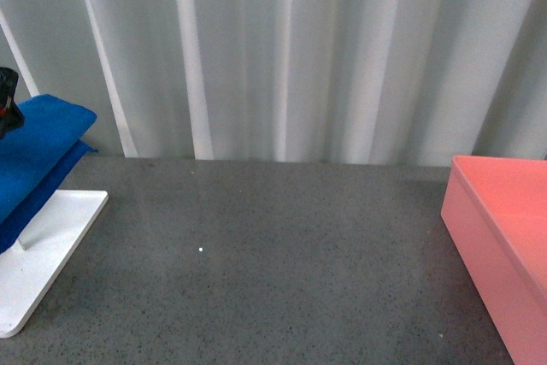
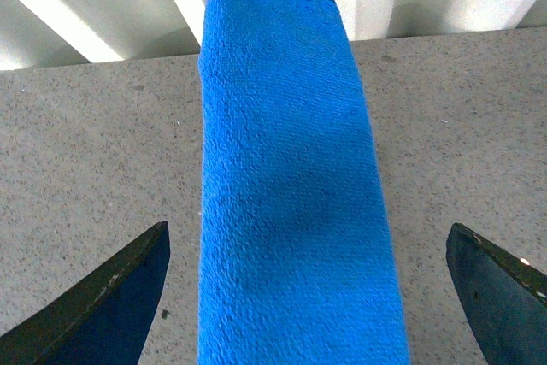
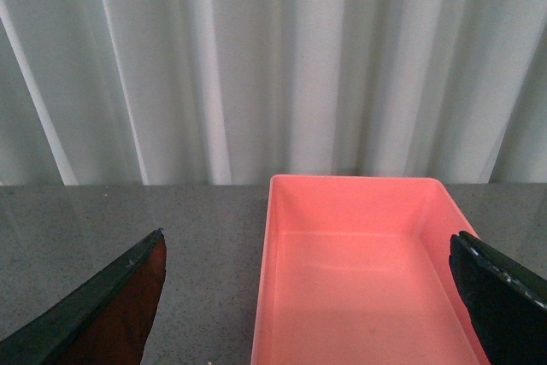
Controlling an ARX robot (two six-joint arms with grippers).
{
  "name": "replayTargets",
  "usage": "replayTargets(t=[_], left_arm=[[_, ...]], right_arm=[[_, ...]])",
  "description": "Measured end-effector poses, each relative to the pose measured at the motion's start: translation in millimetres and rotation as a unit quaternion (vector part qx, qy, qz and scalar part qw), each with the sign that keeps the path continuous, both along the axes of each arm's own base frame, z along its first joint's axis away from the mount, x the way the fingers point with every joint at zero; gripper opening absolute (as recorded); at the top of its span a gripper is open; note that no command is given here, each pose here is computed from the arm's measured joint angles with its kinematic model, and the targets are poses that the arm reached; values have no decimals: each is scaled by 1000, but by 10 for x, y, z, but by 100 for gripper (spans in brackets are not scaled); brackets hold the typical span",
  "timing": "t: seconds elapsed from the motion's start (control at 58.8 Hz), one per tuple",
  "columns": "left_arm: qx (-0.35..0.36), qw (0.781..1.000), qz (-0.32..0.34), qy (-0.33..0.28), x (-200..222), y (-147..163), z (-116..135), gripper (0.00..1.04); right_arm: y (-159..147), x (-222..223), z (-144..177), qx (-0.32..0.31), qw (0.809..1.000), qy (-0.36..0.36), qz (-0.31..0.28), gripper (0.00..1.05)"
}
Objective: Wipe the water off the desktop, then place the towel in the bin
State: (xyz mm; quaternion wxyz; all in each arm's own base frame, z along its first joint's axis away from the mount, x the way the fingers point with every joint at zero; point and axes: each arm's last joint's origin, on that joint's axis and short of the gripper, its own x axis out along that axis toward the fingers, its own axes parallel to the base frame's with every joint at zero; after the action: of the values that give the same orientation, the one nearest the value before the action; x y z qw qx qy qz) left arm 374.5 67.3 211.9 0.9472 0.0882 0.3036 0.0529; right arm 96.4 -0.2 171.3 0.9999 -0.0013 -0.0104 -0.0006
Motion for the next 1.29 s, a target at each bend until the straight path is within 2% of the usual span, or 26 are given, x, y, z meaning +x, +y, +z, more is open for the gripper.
replayTargets(t=[0.272, 0.459, 0.782, 1.054, 1.292], left_arm=[[61, 998, -14, 28, 386, 95, -274, 98], [78, 996, -20, 47, 494, 98, -484, 98], [81, 996, -6, 46, 560, 144, -573, 97], [54, 997, -3, 53, 504, 199, -564, 55], [33, 999, -12, 28, 376, 167, -322, 15]], right_arm=[[0, 0, 0, 0, 1000, 0, 0, 98], [0, 0, 0, 0, 1000, 0, 0, 98], [0, 0, 0, 0, 1000, 0, 0, 98], [0, 0, 0, 0, 1000, 0, 0, 98], [0, 0, 0, 0, 1000, 0, 0, 98]])
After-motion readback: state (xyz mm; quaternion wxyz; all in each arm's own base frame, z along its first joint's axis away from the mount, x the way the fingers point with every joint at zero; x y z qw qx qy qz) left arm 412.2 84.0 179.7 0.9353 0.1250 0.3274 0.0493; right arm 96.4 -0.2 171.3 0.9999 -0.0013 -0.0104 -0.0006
